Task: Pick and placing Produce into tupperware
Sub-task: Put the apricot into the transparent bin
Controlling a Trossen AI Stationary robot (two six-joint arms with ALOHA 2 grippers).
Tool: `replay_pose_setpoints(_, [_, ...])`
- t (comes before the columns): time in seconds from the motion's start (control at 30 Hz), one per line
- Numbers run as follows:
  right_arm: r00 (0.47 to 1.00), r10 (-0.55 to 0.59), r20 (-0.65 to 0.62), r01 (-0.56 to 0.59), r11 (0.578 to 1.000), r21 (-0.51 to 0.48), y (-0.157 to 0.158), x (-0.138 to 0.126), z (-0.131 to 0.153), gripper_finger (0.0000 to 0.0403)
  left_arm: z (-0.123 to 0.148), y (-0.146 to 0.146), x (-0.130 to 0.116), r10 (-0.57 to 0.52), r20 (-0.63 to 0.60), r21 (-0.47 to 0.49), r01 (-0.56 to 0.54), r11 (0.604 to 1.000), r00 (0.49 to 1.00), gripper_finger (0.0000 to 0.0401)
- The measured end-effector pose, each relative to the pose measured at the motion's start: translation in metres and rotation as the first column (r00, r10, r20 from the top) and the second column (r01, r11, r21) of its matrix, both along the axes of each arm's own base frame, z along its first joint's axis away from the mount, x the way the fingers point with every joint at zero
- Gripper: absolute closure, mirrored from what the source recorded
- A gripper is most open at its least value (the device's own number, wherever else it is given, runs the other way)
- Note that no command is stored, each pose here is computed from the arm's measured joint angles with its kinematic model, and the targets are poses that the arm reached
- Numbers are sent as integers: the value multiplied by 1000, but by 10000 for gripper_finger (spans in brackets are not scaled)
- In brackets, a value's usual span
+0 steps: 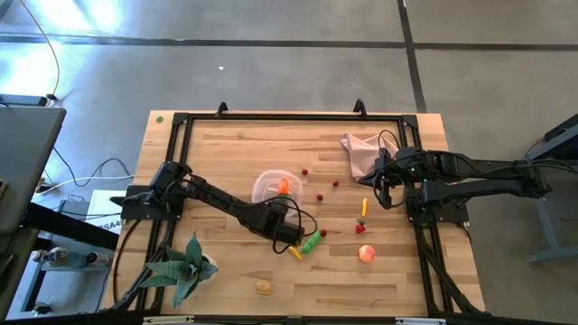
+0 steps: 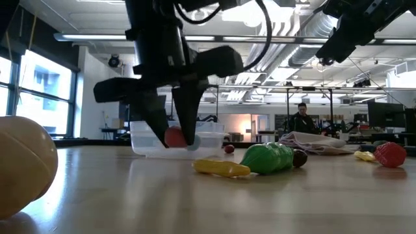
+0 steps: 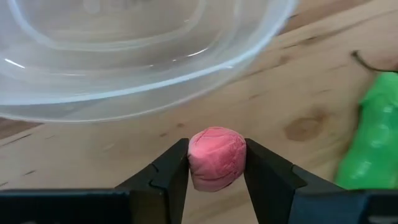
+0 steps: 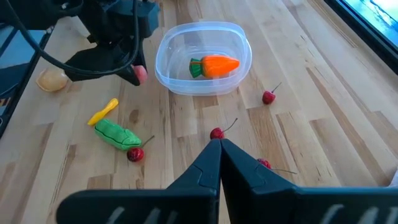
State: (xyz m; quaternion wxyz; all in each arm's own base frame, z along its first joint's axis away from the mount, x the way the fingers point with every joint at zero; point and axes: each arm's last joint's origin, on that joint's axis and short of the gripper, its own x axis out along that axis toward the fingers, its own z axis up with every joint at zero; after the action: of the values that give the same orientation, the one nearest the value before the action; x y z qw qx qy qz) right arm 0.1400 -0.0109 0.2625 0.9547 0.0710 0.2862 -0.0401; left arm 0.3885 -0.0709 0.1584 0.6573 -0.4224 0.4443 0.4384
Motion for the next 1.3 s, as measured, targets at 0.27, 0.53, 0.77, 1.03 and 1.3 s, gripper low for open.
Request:
replay_pose_setpoints(0.27, [1000,-1,0,1,1000,1,0,0,0,402,47,-5,-1,-18,-16,98,19,995,1000,268])
replay_pose_setpoints(0.53, [1000,-1,-1,1,1000,1,0,0,0,402,96,17,-9,-26,-68,245,42,969,997,268])
replay_pose_setpoints(0.77, [1000,0,0,0,1000,0,0,0,0,402,98,60,-11,-1,-151,240,38,970,989,268])
replay_pose_setpoints(1.03, [1000,0,0,0,1000,1,0,0,0,402,69,102,-13,-12,-206,124,39,992,979,268])
replay_pose_setpoints(1.3, [1000,0,0,0,1000,0,0,0,0,402,35,129,-21,-35,-193,-1,36,999,981,268])
